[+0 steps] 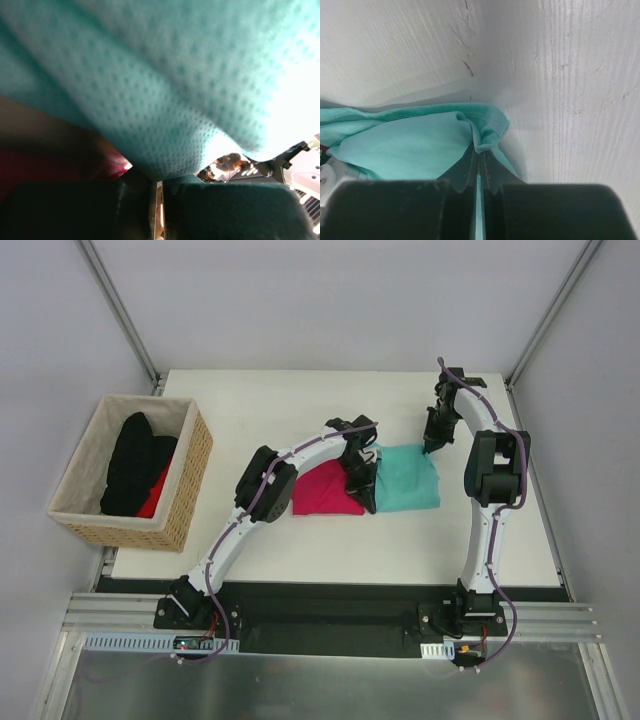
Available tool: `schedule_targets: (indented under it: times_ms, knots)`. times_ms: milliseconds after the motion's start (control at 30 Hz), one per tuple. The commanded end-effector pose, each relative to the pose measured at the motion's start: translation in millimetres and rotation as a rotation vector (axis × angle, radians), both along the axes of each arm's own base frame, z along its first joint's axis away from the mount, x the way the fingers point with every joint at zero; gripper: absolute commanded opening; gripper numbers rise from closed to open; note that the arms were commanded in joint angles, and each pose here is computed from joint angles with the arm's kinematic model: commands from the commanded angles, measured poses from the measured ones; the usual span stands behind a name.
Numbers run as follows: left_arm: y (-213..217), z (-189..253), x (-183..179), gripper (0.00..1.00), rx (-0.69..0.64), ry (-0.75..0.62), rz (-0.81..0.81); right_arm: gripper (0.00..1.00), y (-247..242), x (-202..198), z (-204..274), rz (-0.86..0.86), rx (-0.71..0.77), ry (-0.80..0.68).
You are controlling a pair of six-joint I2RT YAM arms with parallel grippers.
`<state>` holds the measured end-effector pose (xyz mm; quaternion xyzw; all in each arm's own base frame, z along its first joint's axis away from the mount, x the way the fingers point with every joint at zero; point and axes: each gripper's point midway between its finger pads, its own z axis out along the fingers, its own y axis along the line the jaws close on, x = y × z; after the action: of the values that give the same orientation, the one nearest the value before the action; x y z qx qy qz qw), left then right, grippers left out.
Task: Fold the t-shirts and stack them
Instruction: Put the neatly folded tshirt into the corner of the board with both arms
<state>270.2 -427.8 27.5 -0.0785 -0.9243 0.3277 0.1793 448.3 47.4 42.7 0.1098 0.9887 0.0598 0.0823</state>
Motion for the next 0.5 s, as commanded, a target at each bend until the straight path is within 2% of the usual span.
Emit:
schedule_targets:
  times_ms: [0,233,467]
  knots:
    - [1.8,-4.0,-0.3,0.0,0.007,-0.006,-0.009,0.01,3.7,2.6,14.0,0.017,0.002,-0.017]
    - [9.1,11.5,6.7,0.0,0.022,-0.071,0.002,0.01,5.4,3.6,19.1,0.017,0.007,-0.025]
    - [17.6,48.4,22.8,0.0,0.005,-0.17,0.035,0.01,8.0,6.1,34.7,0.023,0.007,-0.054]
